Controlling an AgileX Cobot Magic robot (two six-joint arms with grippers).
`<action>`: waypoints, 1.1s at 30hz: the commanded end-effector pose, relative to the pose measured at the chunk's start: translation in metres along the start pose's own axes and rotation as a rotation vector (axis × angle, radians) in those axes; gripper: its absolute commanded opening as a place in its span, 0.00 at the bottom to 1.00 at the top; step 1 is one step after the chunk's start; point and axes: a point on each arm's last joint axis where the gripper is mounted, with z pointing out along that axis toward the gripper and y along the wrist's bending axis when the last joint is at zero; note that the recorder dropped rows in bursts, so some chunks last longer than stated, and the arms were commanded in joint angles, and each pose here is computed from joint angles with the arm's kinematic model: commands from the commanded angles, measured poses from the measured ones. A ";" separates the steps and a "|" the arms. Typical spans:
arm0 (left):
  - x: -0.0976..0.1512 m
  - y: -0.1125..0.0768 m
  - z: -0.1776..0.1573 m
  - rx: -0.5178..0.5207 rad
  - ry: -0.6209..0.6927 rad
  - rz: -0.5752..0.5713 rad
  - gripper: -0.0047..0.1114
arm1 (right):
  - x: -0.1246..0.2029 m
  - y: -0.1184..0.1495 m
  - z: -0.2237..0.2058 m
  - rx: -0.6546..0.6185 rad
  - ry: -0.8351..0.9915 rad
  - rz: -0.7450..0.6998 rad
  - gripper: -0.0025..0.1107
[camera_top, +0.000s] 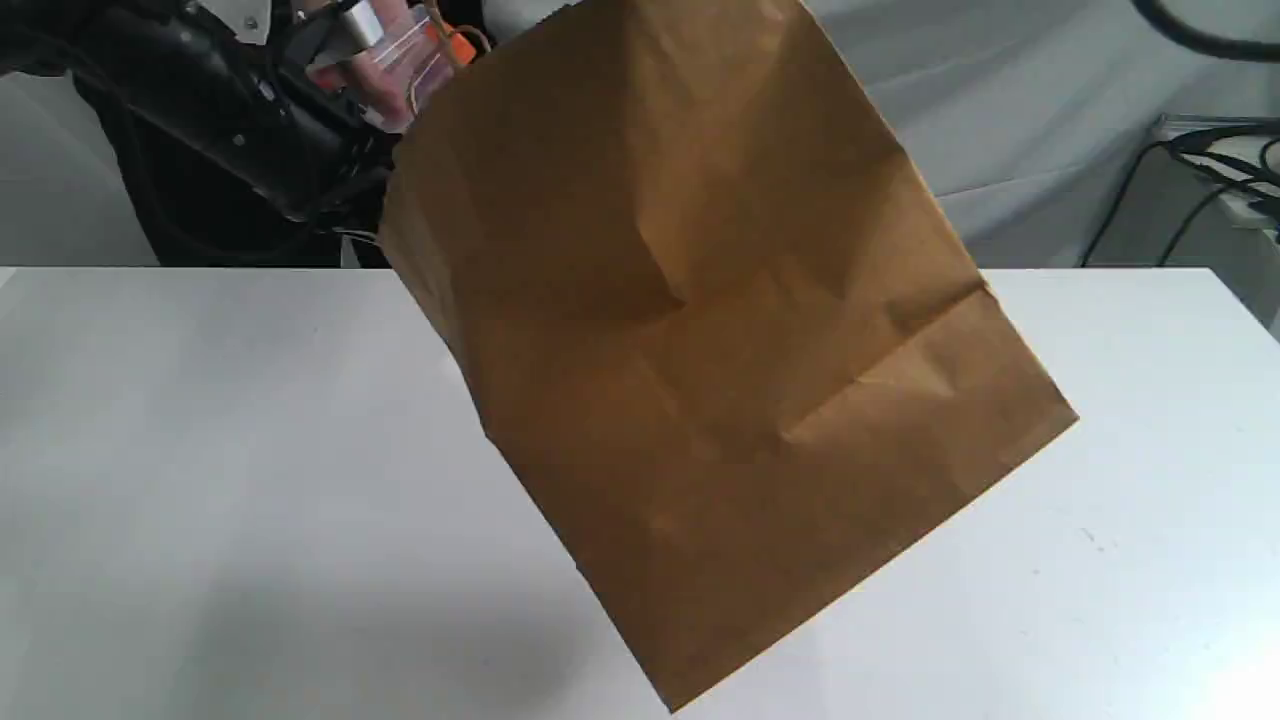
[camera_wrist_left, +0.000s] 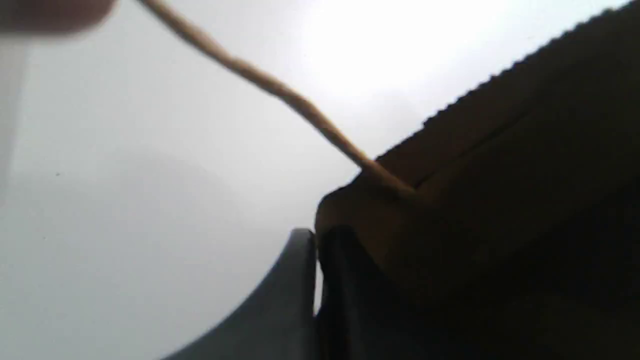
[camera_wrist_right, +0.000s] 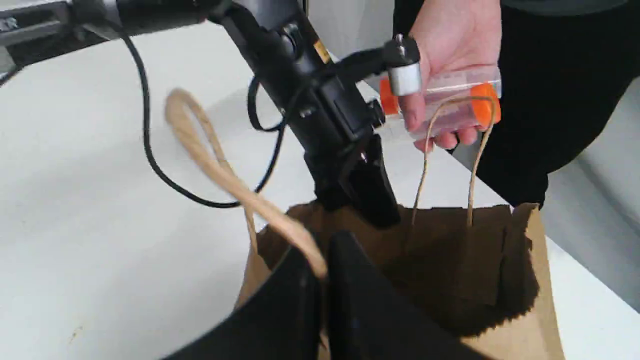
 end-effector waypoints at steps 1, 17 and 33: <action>0.000 0.002 0.002 -0.003 -0.008 -0.017 0.04 | -0.002 0.001 -0.005 -0.008 -0.005 0.013 0.02; 0.000 0.002 0.002 -0.003 -0.008 -0.014 0.04 | -0.003 0.001 -0.005 -0.007 -0.007 0.013 0.02; 0.000 0.002 0.002 -0.003 -0.008 -0.007 0.04 | -0.003 0.001 -0.005 -0.007 -0.007 0.013 0.02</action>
